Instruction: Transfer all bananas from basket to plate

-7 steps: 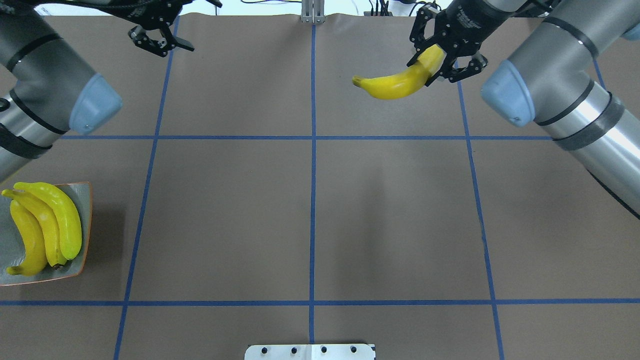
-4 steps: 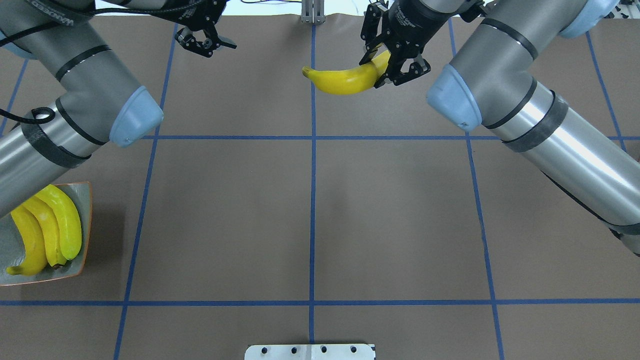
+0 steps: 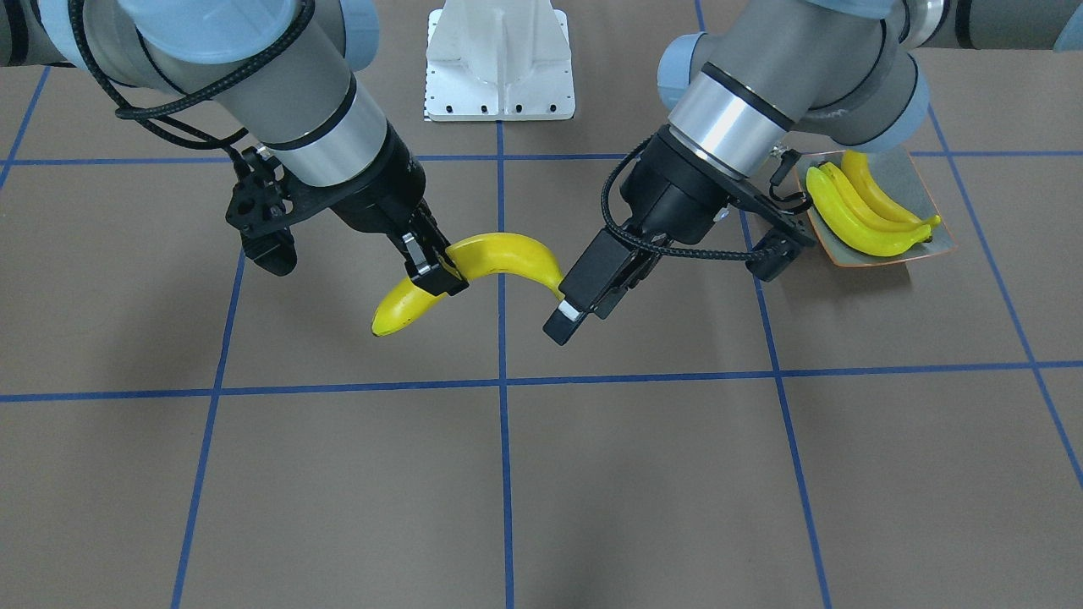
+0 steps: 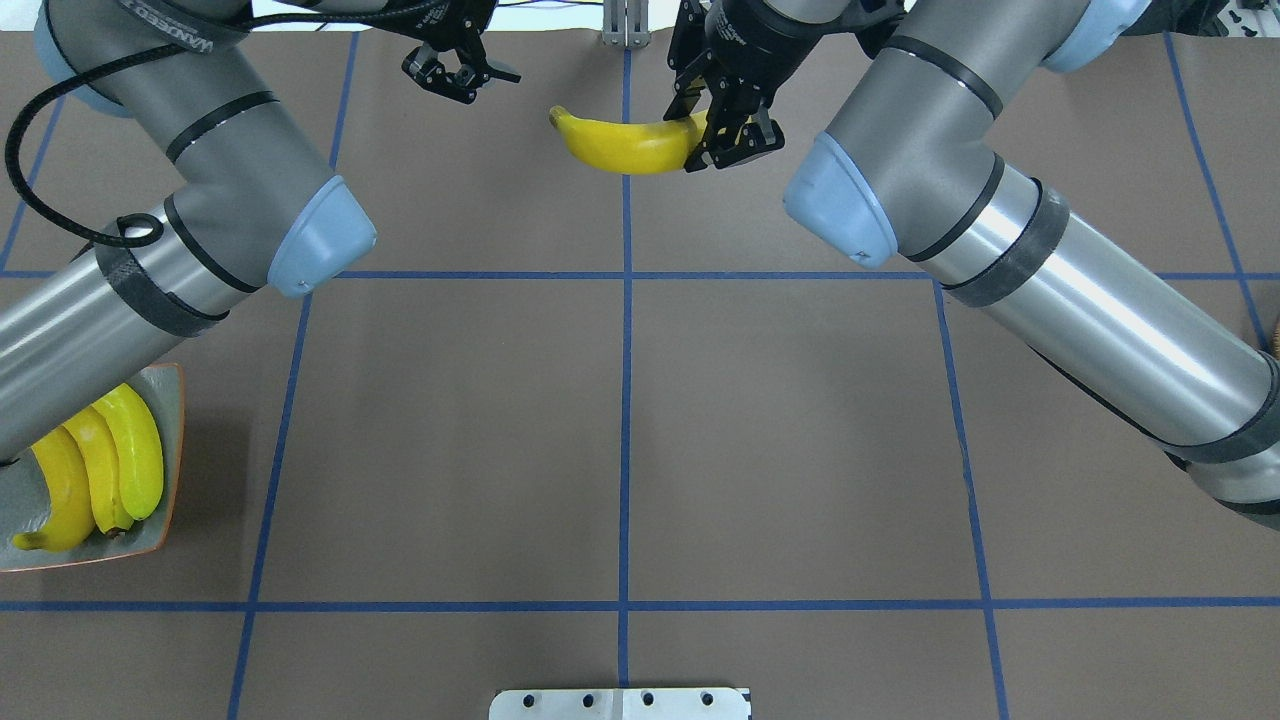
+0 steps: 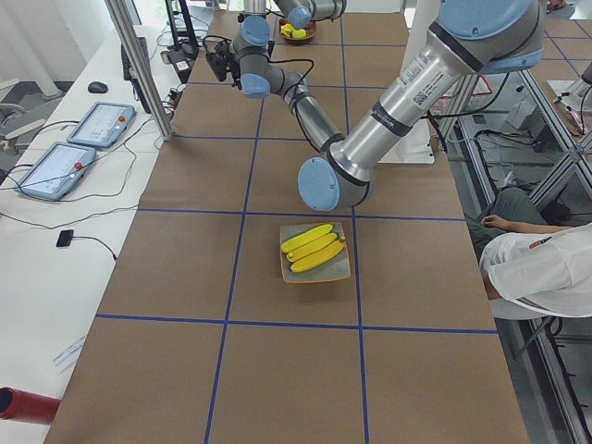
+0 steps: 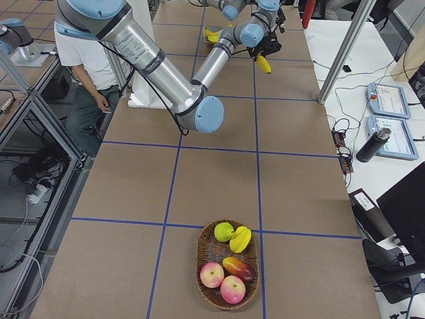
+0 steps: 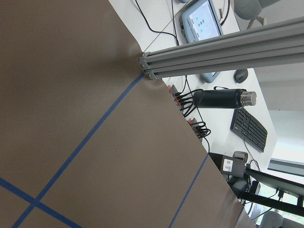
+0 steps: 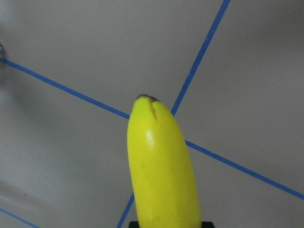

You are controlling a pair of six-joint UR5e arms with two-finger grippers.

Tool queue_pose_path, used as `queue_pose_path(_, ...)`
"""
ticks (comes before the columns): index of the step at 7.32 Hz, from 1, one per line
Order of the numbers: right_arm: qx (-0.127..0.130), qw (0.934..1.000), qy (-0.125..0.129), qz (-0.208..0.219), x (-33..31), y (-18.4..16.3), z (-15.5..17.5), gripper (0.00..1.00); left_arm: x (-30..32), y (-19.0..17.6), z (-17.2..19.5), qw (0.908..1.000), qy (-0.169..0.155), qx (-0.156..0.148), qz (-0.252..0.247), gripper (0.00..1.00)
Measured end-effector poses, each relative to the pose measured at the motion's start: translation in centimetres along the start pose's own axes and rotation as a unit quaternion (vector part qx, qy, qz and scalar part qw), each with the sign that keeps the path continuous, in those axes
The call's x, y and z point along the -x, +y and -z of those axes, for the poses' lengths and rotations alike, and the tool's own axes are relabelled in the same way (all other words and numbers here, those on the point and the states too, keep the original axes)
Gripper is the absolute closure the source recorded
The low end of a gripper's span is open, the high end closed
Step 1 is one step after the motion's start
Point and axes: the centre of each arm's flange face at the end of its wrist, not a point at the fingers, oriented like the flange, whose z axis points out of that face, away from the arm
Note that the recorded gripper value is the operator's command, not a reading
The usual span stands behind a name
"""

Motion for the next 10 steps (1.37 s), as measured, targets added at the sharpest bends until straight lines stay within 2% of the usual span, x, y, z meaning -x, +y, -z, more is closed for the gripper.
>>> queue_pose_path(6, 0.029, 0.9983, -0.035, -0.037, 0.6, 0.7, 1.3, 1.00, -0.1, 0.2, -0.1, 1.0000, 0.005, -0.002, 0.002, 0.00)
queue_pose_path(10, 0.016, 0.9959, -0.058, -0.068, 2.2, -2.7, 4.0, 1.00, -0.5, -0.8, 0.8, 0.9999, 0.008, -0.010, 0.002, 0.01)
